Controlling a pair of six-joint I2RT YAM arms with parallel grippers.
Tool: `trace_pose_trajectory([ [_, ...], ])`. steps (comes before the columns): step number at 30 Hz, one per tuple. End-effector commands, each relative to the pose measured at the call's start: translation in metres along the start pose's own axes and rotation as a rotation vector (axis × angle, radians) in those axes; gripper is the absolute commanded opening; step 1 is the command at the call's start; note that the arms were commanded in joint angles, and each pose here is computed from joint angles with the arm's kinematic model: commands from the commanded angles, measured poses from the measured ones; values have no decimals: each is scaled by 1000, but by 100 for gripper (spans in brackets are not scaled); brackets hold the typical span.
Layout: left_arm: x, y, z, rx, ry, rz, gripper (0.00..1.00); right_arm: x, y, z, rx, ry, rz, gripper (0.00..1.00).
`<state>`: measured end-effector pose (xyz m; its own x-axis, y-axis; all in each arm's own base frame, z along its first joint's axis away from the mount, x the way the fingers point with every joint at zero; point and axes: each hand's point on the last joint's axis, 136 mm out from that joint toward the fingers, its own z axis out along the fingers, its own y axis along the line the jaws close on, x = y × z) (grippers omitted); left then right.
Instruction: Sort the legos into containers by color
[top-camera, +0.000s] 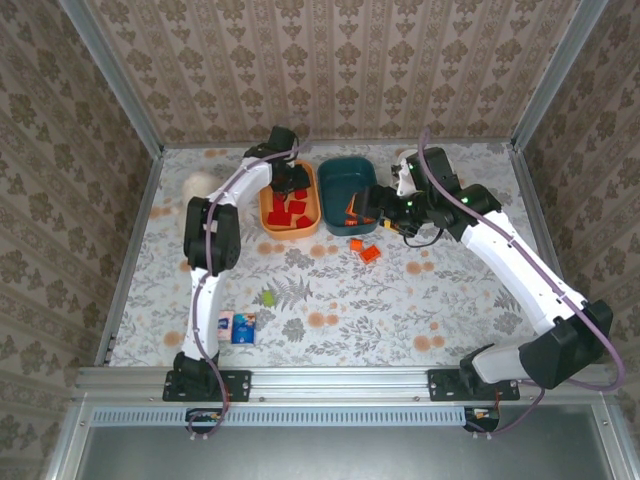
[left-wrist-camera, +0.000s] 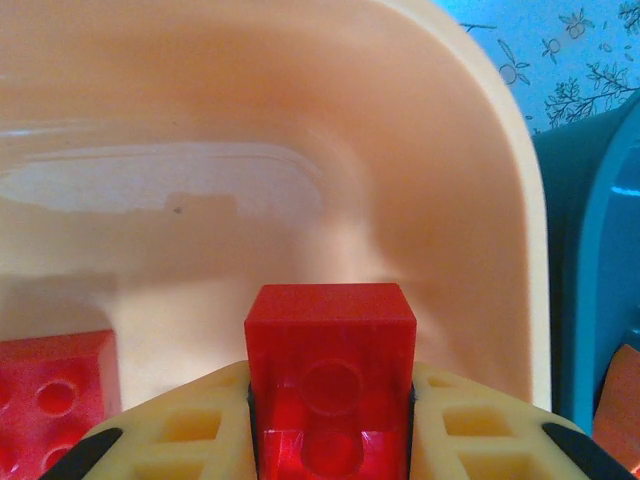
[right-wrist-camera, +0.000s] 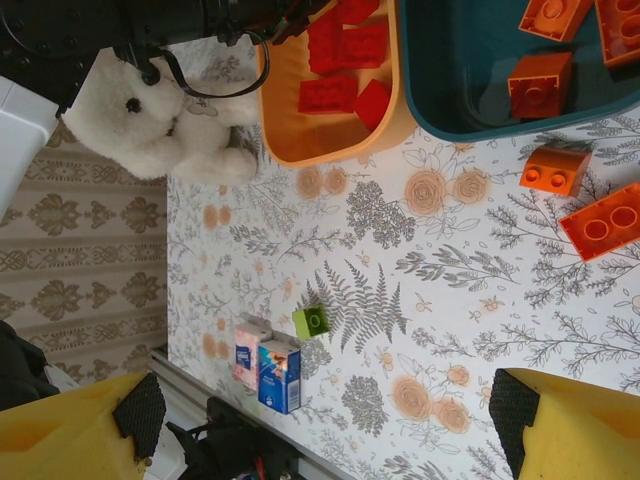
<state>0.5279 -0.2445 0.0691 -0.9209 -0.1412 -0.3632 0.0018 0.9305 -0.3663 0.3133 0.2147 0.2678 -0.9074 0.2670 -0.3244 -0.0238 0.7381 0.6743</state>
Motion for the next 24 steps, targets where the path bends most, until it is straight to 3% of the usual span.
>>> trace_pose_trajectory([
  [1,-4,-5,6,57,19,-39,33,-4,7,6,-21,17,-13,88],
  [8,-1,-8,10,82,49,-49,47,-7,8,13,-22,32,-14,88],
  [12,-8,-13,-7,89,23,-48,56,-3,6,17,8,49,-60,88],
  [18,-28,-21,-68,99,-82,-62,59,21,4,37,133,123,-256,86],
  [24,-9,18,-142,10,-175,-156,60,66,13,75,216,236,-470,85],
])
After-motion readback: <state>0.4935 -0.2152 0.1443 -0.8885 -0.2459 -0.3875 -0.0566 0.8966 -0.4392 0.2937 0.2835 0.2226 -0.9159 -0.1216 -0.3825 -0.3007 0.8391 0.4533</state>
